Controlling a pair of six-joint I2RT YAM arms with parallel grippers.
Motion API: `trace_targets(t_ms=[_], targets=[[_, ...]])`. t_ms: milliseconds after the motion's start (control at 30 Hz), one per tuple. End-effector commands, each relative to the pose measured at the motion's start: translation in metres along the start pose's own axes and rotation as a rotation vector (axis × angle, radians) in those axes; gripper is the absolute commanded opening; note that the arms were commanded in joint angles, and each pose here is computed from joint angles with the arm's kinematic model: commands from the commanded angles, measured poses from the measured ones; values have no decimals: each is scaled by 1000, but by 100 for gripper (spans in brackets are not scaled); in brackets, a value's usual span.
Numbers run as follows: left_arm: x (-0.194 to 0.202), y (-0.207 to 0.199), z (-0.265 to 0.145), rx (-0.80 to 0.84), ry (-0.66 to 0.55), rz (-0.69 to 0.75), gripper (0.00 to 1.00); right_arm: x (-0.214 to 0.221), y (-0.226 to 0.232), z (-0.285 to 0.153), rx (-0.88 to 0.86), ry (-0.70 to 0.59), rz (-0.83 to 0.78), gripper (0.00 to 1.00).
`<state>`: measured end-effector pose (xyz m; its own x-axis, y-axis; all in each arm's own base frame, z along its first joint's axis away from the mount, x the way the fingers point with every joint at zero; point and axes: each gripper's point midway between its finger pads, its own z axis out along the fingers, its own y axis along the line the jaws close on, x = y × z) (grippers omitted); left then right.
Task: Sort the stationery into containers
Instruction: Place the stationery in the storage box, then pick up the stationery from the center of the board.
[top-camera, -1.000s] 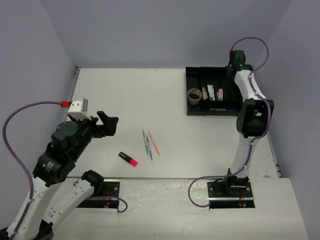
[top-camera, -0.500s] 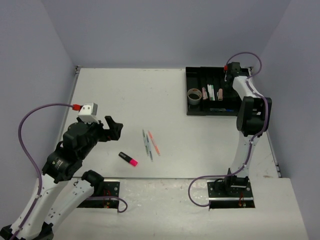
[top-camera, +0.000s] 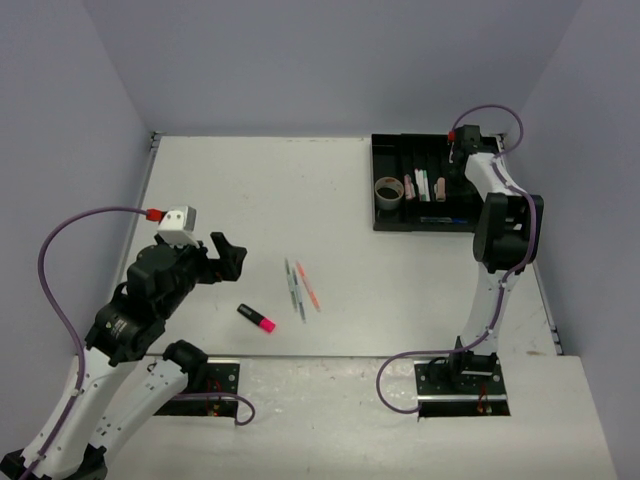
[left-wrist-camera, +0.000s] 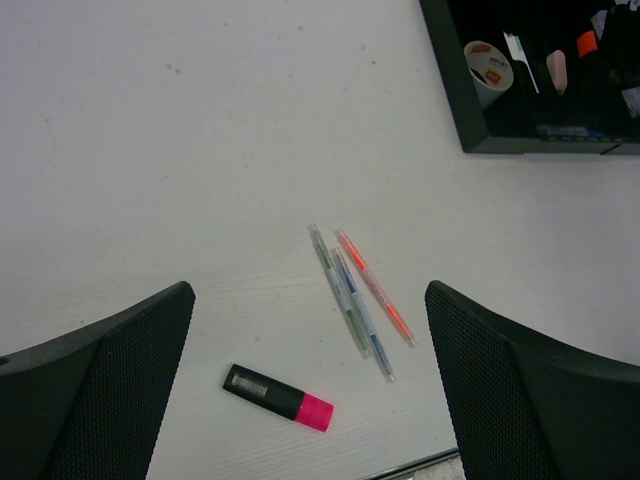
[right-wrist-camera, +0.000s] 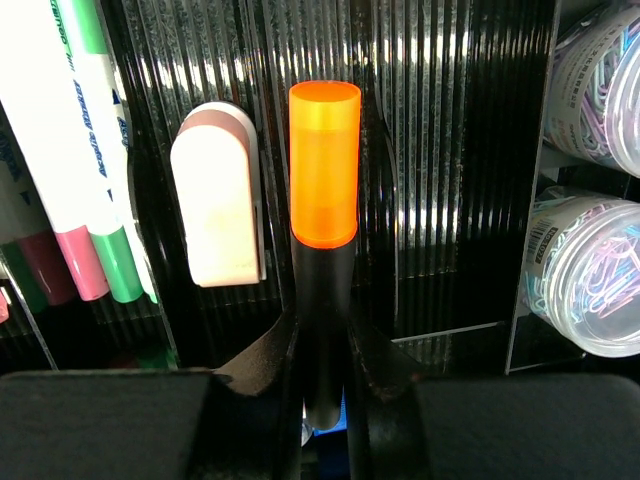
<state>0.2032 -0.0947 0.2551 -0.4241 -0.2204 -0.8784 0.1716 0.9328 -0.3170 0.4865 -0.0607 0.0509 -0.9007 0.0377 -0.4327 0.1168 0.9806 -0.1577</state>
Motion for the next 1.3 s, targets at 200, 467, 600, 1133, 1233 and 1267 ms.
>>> trace_targets(t_ms=[200, 467, 600, 1133, 1233, 1267], targets=[[-5, -7, 3, 35, -28, 1, 100, -30, -7, -14, 20, -87, -3, 31], [-6, -6, 3, 27, -30, -1, 100, -35, -6, -16, 14, -94, 6, 32], [-6, -4, 4, 15, -31, -4, 100, -42, -8, -33, 17, -117, 30, 32], [111, 38, 46, -424, 309, -519, 98, 0, 151, -219, -261, -460, -103, 70], [148, 45, 49, -457, 362, -567, 91, 20, 185, -241, -458, -532, -159, 99], [156, 46, 49, -471, 376, -575, 91, 25, 193, -244, -516, -535, -161, 99]])
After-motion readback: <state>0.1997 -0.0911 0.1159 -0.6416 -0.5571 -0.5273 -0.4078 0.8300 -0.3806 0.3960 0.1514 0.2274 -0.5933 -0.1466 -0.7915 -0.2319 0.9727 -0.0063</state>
